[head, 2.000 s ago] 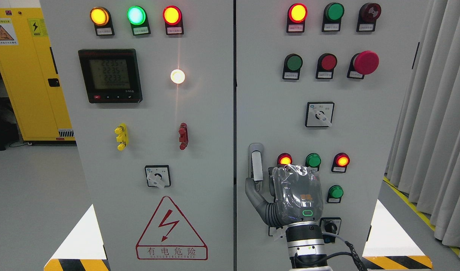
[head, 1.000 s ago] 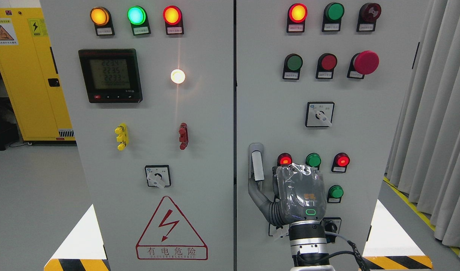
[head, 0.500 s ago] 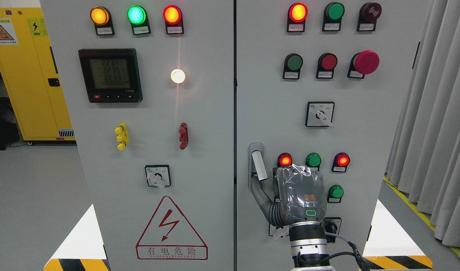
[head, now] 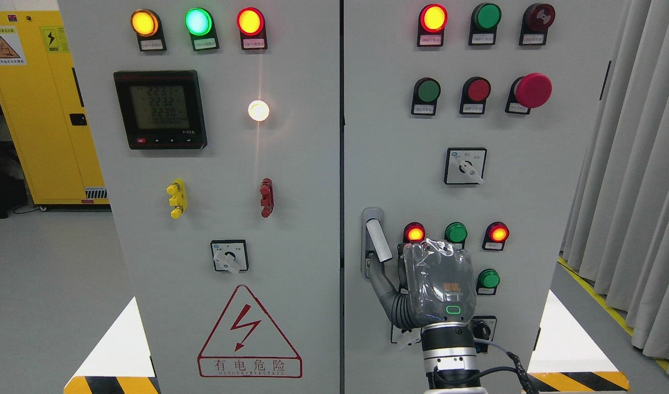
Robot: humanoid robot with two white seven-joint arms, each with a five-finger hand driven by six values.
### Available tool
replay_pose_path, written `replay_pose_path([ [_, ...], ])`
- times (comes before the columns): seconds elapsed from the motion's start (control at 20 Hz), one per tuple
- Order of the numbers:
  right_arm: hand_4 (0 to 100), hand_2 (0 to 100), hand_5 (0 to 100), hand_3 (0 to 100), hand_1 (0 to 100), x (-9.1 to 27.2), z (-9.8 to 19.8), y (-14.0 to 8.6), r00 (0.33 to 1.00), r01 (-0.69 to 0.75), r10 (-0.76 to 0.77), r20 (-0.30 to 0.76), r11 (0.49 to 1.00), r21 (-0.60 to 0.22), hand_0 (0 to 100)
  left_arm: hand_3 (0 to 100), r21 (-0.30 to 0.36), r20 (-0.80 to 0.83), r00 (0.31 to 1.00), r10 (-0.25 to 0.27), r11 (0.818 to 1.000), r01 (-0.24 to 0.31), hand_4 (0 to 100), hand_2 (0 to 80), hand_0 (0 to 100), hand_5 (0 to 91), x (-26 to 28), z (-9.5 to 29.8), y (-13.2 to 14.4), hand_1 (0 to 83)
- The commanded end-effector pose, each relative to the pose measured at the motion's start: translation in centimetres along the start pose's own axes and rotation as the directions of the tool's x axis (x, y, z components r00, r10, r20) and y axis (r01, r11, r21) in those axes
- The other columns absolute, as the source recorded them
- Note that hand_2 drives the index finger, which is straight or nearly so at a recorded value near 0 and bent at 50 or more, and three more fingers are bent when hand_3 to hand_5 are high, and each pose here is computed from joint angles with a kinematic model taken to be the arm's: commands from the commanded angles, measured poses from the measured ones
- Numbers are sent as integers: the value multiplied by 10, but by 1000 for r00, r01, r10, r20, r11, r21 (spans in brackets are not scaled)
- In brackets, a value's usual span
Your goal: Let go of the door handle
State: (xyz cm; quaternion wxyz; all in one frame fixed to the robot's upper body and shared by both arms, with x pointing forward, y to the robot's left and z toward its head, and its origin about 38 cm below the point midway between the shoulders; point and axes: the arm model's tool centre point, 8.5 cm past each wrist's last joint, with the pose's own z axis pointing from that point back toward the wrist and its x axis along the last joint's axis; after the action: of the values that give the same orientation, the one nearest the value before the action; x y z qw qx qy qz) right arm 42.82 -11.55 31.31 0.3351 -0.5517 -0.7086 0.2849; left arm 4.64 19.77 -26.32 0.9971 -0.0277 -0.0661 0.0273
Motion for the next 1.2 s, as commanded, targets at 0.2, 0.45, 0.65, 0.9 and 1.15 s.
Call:
replay_pose_path([
  [0.2,1000,1000,1000,1000,326,0,0,-4,1000,3,-3,-4,1000,-10,612,0,0,-1,1000,0,1000,0,0,0,120,0,0,0,0,556],
  [0.45,1000,1000,1000,1000,324,-1,1,-4,1000,3,-3,-6,1000,-11,619,0,0,-1,1000,0,1000,0,0,0,120,0,0,0,0,556],
  [0.65,1000,1000,1000,1000,315,-1,1,-4,1000,3,-3,-7,1000,-11,636,0,0,-1,1000,0,1000,0,0,0,120,0,0,0,0,556],
  [0.9,1000,1000,1000,1000,306,-5,0,-4,1000,2,-2,-17,1000,-12,622,0,0,-1,1000,0,1000,0,0,0,120,0,0,0,0,556],
  [1.15,1000,1000,1000,1000,307,-8,-1,-5,1000,0,0,-26,1000,-15,610,0,0,-1,1000,0,1000,0,0,0,120,0,0,0,0,556],
])
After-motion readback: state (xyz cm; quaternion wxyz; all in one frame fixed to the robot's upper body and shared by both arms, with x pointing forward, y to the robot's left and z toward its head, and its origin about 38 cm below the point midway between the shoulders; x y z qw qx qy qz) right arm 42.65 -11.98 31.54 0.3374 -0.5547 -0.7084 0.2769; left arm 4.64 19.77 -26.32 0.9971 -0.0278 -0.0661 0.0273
